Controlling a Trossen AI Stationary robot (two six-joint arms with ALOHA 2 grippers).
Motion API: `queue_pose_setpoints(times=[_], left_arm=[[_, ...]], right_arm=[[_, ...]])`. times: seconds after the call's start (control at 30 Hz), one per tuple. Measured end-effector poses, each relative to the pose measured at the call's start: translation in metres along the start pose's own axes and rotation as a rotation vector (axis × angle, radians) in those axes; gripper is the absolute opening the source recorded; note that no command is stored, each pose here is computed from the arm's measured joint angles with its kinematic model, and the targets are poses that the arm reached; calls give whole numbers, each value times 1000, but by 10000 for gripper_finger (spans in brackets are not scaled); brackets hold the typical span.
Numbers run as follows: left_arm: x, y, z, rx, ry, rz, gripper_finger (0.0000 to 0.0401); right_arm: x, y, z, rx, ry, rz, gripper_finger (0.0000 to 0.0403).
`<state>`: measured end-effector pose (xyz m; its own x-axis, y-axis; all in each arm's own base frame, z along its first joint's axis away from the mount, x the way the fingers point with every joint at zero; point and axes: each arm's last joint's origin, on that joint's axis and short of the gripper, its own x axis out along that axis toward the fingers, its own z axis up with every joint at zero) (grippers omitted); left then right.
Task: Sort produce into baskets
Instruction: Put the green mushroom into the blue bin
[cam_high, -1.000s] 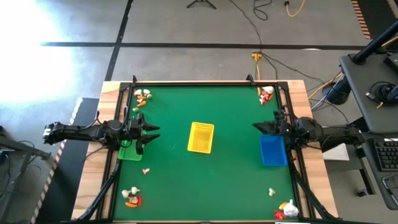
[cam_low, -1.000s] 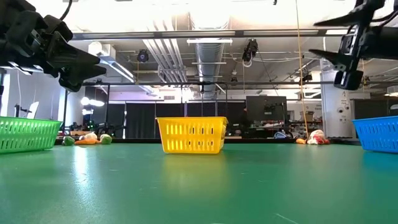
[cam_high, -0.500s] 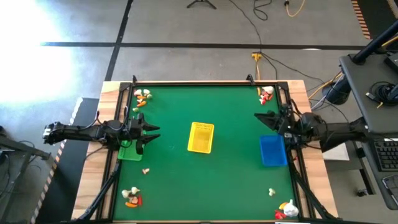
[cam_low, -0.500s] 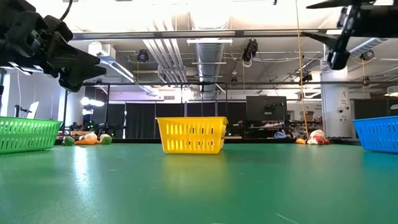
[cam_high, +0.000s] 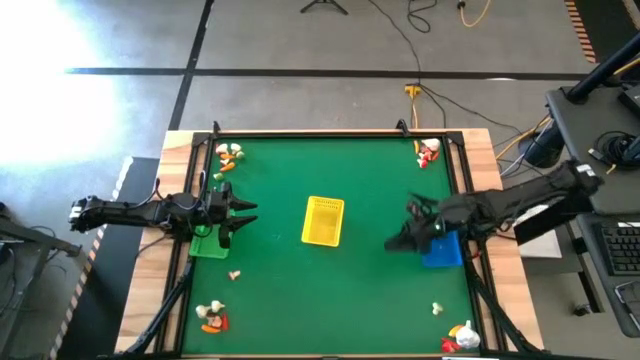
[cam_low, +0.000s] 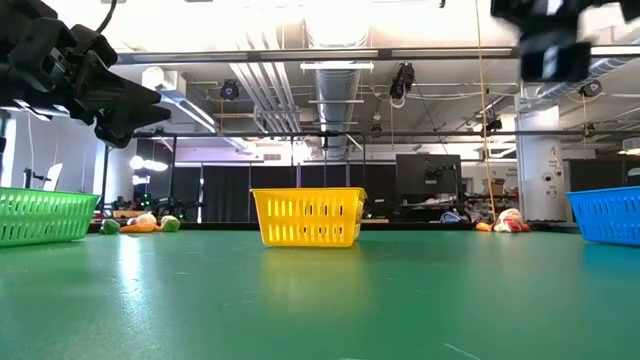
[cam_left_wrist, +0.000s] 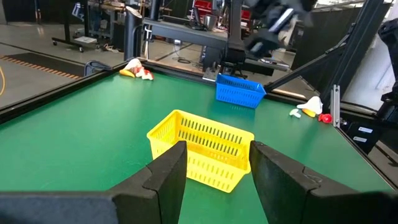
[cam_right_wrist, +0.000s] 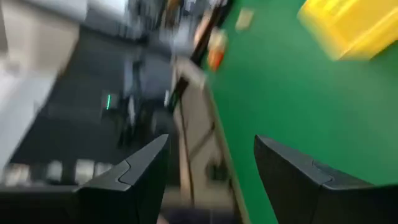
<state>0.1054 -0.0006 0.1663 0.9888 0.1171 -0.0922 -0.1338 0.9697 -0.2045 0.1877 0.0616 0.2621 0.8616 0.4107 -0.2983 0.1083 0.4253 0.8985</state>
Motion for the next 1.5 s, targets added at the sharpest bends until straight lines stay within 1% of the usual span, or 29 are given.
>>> queue_pose_setpoints(times=[0.07, 0.13, 0.23, 0.37, 0.47, 0.53, 0.6, 0.77, 0.83, 0.93, 1.0, 1.07, 1.17, 1.33, 1.4, 1.5], left_arm=[[0, 0, 0, 0, 1, 0, 158], [0, 0, 0, 0, 1, 0, 158], [0, 0, 0, 0, 1, 0, 158], [0, 0, 0, 0, 2, 0, 158], [0, 0, 0, 0, 2, 0, 158], [0, 0, 0, 1, 3, 1, 158], [0, 0, 0, 1, 3, 0, 158], [0, 0, 0, 1, 3, 0, 158], [0, 0, 0, 1, 3, 1, 158], [0, 0, 0, 0, 3, 1, 158], [0, 0, 0, 1, 3, 1, 158], [0, 0, 0, 1, 3, 1, 158], [0, 0, 0, 1, 3, 1, 158], [0, 0, 0, 0, 3, 1, 158], [0, 0, 0, 1, 3, 1, 158], [0, 0, 0, 1, 3, 0, 158]], right_arm=[[6, 13, -9, -3, 132, 30, 224], [11, 28, -17, 19, 236, 72, 224], [13, 58, -28, -27, 407, 188, 224], [9, 88, -44, -77, 500, 275, 224], [10, 96, -59, -36, 553, 268, 224], [13, 93, -73, 14, 596, 200, 224], [15, 90, -88, 66, 632, 85, 224], [16, 86, -130, 229, 735, -259, 224], [16, 87, -143, 281, 750, -394, 224], [16, 83, -155, 304, 670, -610, 224], [21, 73, -159, 304, 604, -754, 224], [26, 62, -162, 325, 563, -862, 224], [37, 44, -166, 370, 526, -910, 224], [47, 10, -163, 508, 297, -1013, 224], [50, -2, -162, 517, 284, -1068, 224], [58, -10, -161, 552, 297, -1111, 224]])
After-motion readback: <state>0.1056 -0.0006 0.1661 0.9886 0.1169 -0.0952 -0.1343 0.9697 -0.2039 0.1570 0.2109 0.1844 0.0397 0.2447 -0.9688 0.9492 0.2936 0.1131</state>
